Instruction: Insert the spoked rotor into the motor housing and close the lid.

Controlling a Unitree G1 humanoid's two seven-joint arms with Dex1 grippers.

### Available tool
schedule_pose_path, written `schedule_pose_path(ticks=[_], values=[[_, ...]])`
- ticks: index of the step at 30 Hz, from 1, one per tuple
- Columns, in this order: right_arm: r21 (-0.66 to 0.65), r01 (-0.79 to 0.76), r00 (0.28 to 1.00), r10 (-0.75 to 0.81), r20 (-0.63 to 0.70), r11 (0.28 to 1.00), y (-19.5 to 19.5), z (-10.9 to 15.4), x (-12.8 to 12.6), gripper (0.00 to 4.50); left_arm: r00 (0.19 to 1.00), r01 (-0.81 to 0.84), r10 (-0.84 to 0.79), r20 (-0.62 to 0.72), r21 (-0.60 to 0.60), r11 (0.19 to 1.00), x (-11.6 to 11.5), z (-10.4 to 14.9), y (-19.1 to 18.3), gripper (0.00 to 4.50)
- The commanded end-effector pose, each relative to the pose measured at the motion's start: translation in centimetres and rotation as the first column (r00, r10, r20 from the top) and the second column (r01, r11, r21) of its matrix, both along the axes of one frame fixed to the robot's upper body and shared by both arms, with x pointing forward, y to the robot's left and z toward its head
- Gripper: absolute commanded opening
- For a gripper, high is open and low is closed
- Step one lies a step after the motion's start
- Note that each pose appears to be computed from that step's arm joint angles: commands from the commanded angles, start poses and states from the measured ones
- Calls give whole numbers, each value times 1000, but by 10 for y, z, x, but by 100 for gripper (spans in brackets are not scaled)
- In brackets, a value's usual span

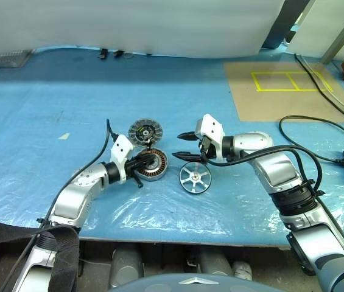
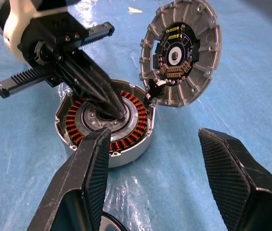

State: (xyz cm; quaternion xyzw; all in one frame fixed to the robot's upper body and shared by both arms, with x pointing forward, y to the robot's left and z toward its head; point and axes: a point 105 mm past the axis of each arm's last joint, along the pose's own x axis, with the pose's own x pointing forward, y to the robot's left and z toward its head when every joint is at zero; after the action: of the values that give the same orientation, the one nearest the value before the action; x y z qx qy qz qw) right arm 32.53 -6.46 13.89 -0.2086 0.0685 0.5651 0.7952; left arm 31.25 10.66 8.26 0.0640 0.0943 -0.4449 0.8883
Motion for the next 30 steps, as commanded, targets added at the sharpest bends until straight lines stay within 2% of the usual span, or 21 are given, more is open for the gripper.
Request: schedule_pose_path(ticks=[1, 5, 12, 17, 23, 30], values=[[27, -7, 999, 5, 45, 1000, 2, 12, 0, 294, 1000, 9, -9, -3, 34, 999, -1, -4, 0, 2], [38, -2, 999, 1, 35, 999, 3, 11, -1, 294, 998, -29, 32, 52, -69, 997, 4, 17, 5, 2], [81, -15, 1000, 17, -24, 997, 1, 21, -3, 294, 983, 31, 0, 186, -161, 986, -14, 44, 14, 2], [5, -109, 987, 109, -115, 994, -12, 16, -26, 294, 983, 28, -1, 181, -144, 989, -44, 36, 24, 2], [-124, -218, 950, 181, -253, 968, -29, -3, -60, 294, 983, -8, 38, 177, -168, 986, -58, 41, 33, 2], [-222, -219, 965, 176, -196, 950, -33, -15, -58, 294, 984, -15, 46, 173, -172, 985, -59, 40, 28, 2]])
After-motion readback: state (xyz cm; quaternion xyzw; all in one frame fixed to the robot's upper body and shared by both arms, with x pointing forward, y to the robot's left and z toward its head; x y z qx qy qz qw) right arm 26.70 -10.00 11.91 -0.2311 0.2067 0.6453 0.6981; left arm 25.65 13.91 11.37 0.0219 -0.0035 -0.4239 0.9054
